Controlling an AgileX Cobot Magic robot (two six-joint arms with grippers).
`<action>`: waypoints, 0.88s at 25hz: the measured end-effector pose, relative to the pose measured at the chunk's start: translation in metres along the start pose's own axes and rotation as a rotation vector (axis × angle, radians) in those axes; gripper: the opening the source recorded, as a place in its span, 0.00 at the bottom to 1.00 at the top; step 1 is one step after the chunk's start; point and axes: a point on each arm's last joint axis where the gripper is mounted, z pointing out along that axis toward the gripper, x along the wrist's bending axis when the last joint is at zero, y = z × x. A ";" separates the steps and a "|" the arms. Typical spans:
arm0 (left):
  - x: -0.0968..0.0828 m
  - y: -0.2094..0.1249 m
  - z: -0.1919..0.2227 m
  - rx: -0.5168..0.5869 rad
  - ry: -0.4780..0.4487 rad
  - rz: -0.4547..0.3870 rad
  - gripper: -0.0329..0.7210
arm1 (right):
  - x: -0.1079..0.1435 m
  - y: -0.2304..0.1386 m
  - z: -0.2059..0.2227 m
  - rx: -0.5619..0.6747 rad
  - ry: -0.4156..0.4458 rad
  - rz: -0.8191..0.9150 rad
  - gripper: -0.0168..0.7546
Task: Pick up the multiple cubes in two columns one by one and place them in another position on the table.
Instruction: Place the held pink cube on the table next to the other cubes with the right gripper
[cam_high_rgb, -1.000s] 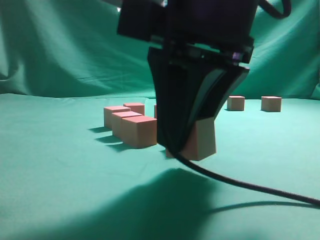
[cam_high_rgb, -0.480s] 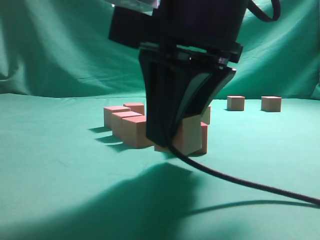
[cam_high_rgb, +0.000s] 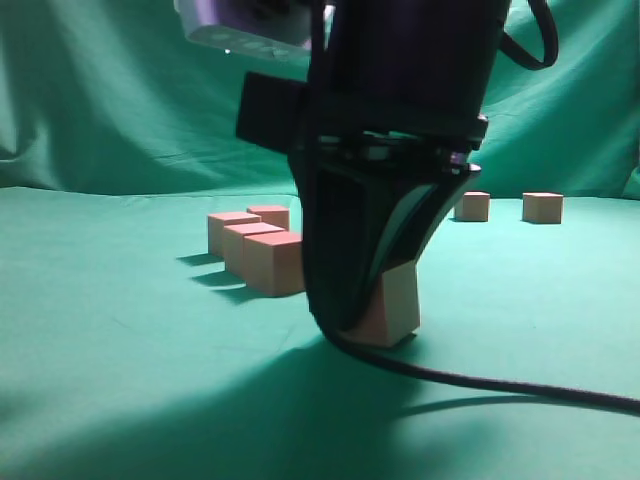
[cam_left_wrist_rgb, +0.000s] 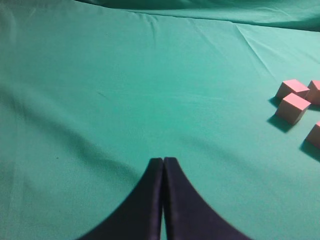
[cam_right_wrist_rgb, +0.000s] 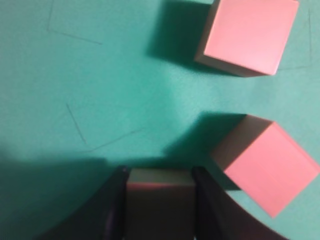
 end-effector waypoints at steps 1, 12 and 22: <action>0.000 0.000 0.000 0.000 0.000 0.000 0.04 | 0.000 0.000 0.000 0.000 -0.002 -0.006 0.36; 0.000 0.000 0.000 0.000 0.000 0.000 0.04 | 0.000 0.001 -0.018 0.044 0.007 0.015 0.56; 0.000 0.000 0.000 0.000 0.000 0.000 0.04 | -0.017 0.033 -0.087 -0.037 -0.036 0.037 0.60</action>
